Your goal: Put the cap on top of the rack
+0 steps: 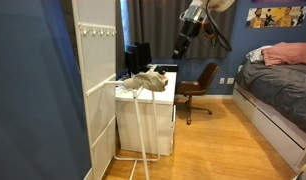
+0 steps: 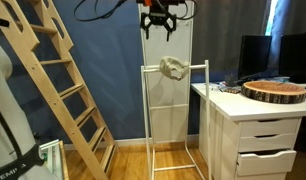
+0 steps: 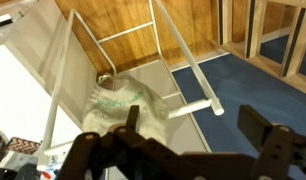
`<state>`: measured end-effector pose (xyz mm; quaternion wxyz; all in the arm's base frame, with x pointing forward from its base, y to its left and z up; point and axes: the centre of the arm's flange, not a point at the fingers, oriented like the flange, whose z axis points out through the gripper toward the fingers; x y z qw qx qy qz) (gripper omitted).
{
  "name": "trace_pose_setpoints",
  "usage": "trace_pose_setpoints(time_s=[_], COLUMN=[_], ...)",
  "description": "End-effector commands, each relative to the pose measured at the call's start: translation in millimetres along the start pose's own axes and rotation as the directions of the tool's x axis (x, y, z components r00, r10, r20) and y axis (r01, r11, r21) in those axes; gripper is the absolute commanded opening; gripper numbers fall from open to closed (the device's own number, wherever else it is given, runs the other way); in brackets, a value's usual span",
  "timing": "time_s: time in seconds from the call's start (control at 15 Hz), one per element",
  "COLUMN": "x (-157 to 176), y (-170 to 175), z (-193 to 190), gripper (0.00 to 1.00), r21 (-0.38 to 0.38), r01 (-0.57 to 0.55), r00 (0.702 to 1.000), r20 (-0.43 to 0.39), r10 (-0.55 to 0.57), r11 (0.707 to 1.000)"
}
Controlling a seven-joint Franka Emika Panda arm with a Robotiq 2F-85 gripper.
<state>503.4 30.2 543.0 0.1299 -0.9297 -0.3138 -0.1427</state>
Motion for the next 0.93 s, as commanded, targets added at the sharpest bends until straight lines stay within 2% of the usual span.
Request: trace_pose_setpoints(time_s=[0.0, 0.33, 0.53, 0.6, 0.87], x=[17, 29, 24, 28, 28], y=[-55, -127, -141, -134, -135], z=[-62, -107, -123, -114, -114], gripper=[1.00, 1.00, 1.00, 1.00, 1.00], r21=[-0.077, -0.127, -0.281, -0.204, -0.207], r01=[0.058, 0.131, 0.115, 0.132, 0.132], r00=[0.998, 0.991, 0.993, 0.991, 0.991], r20=[-0.024, 0.006, 0.017, -0.001, 0.000], r10=[-0.060, -0.131, -0.115, -0.135, -0.135], r11=[0.995, 0.983, 0.953, 0.970, 0.969])
